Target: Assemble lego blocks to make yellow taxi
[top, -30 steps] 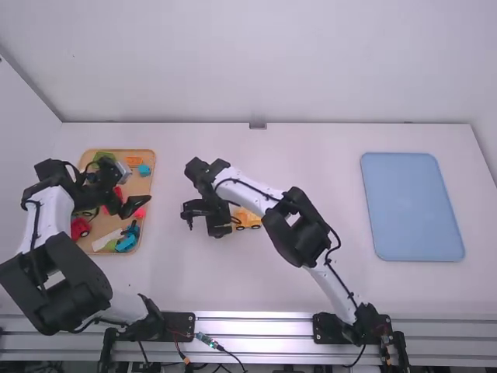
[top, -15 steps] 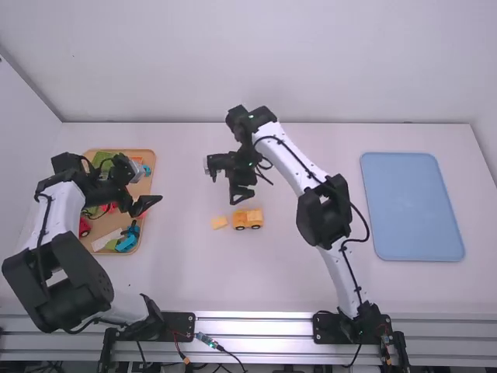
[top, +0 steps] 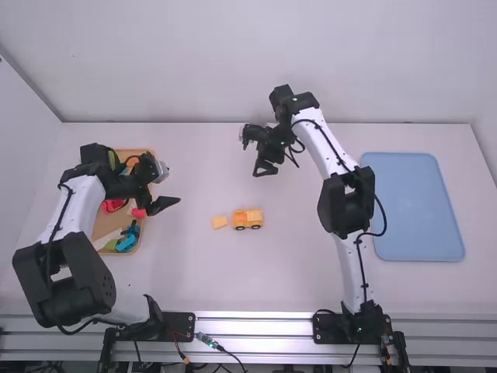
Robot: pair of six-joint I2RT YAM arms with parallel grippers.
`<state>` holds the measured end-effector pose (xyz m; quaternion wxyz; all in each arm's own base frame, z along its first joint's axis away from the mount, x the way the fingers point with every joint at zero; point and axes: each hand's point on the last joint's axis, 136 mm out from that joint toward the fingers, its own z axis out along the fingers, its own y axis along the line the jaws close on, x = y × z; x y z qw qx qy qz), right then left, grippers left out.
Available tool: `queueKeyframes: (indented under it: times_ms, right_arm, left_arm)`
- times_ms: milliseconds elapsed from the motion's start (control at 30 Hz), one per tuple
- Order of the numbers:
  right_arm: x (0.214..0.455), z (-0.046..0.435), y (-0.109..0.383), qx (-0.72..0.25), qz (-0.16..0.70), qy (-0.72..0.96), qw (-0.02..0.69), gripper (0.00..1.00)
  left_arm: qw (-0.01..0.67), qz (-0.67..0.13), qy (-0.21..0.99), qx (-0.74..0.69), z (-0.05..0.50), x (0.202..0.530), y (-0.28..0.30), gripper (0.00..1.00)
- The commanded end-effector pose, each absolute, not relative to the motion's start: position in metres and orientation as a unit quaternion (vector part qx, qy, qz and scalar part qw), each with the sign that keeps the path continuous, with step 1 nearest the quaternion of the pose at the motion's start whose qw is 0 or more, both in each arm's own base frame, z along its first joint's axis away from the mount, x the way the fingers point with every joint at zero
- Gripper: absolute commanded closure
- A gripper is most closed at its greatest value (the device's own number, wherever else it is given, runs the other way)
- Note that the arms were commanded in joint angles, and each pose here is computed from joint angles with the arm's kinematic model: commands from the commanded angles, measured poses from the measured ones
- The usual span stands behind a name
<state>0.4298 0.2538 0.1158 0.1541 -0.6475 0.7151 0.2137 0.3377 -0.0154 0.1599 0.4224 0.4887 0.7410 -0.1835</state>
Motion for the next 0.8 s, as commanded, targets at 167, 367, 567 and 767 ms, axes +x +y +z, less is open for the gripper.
queueKeyframes:
  times_ms: [167, 367, 567, 767]
  right_arm:
    - [0.450, 0.137, 0.229, -0.582, 0.116, 0.789, 0.157, 0.01]
    - [0.432, 0.132, 0.234, -0.609, 0.108, 0.775, 0.132, 0.01]
    - [0.425, 0.135, 0.218, -0.575, 0.082, 0.799, 0.152, 0.01]
    - [0.396, 0.140, 0.192, -0.563, 0.035, 0.797, 0.215, 0.01]
  left_arm:
    - [0.438, -0.181, 0.760, 0.445, 0.172, 0.351, -0.015, 0.01]
    - [0.437, -0.182, 0.759, 0.446, 0.172, 0.351, -0.016, 0.01]
    - [0.439, -0.180, 0.758, 0.447, 0.173, 0.352, -0.015, 0.01]
    - [0.440, -0.185, 0.753, 0.454, 0.174, 0.351, -0.021, 0.01]
